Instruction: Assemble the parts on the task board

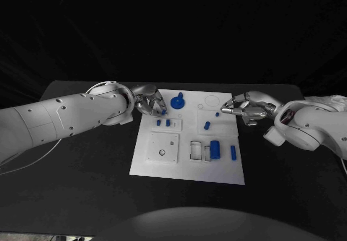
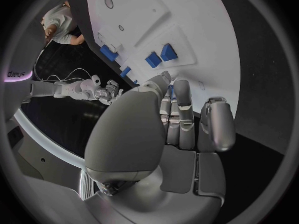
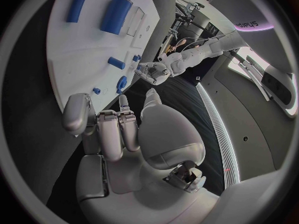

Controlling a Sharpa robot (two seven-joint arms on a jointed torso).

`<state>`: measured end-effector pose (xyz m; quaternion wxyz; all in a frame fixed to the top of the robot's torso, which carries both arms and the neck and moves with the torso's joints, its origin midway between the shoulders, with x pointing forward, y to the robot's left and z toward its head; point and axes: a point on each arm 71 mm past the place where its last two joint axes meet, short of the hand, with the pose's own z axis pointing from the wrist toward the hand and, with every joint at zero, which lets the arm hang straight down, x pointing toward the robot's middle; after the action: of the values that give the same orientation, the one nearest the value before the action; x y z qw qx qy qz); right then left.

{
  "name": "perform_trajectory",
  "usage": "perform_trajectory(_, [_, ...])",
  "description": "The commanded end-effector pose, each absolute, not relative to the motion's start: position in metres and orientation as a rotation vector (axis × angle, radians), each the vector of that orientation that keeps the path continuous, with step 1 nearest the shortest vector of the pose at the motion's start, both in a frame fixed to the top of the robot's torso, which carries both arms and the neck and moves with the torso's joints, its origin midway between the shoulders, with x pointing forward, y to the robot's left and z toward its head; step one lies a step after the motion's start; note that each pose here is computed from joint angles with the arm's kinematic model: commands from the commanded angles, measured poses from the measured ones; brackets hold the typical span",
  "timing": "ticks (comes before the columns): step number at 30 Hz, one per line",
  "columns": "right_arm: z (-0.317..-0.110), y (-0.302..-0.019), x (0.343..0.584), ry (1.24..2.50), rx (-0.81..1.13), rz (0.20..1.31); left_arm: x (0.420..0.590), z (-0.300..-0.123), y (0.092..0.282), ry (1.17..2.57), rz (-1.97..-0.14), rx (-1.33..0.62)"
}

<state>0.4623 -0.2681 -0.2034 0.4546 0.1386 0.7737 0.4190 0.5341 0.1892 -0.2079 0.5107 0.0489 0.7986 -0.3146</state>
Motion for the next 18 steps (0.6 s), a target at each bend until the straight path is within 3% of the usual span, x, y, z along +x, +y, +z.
perform_trajectory(1, [-0.205, -0.267, 0.461, 1.93, 0.329, 1.038, 0.534, -0.21, 0.188, 1.974, -0.765, 0.072])
perform_trajectory(10, [-0.204, -0.266, 0.461, 1.913, 0.324, 1.046, 0.533, -0.21, 0.188, 1.961, -0.805, 0.025])
perform_trajectory(18, [-0.192, -0.258, 0.461, 1.749, 0.207, 1.075, 0.527, -0.207, 0.188, 1.976, -0.933, -0.147])
